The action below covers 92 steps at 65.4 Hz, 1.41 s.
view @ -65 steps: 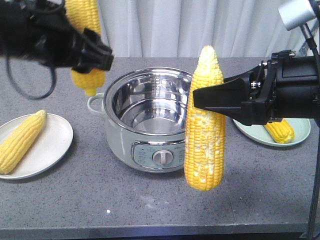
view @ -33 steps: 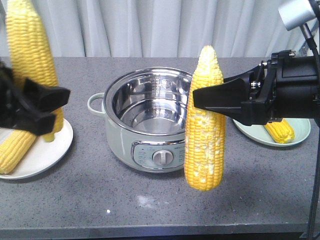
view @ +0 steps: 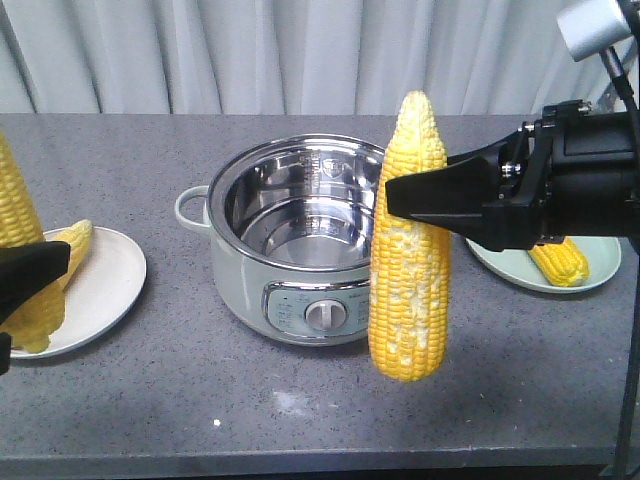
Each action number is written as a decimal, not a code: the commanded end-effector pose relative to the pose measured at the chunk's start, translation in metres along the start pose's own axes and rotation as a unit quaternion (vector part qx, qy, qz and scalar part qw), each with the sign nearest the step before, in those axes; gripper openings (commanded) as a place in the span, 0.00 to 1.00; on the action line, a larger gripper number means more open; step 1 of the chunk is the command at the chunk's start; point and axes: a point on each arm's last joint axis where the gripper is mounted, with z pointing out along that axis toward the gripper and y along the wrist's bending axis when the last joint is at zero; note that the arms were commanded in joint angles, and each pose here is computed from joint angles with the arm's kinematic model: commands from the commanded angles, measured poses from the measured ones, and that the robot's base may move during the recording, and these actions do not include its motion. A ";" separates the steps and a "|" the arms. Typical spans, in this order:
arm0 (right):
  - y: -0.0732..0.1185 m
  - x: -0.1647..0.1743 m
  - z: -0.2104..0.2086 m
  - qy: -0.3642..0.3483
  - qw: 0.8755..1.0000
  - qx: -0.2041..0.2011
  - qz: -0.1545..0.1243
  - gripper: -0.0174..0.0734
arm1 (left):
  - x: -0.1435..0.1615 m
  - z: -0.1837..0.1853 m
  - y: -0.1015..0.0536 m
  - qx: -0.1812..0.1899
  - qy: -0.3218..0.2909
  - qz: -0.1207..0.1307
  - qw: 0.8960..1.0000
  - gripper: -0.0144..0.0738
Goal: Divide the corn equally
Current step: 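Lift the last corn cob out of the pot with the left gripper, then drive the base along the counter holding a cob in each gripper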
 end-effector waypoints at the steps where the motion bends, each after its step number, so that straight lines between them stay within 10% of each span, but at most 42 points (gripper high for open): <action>1: 0.009 -0.013 -0.009 -0.043 0.999 -0.005 -0.004 0.43 | -0.013 -0.007 0.000 0.001 -0.051 0.003 0.999 0.51; 92: 0.009 -0.013 -0.009 -0.043 0.999 -0.005 -0.004 0.43 | -0.011 -0.007 0.000 0.000 -0.038 0.003 0.999 0.51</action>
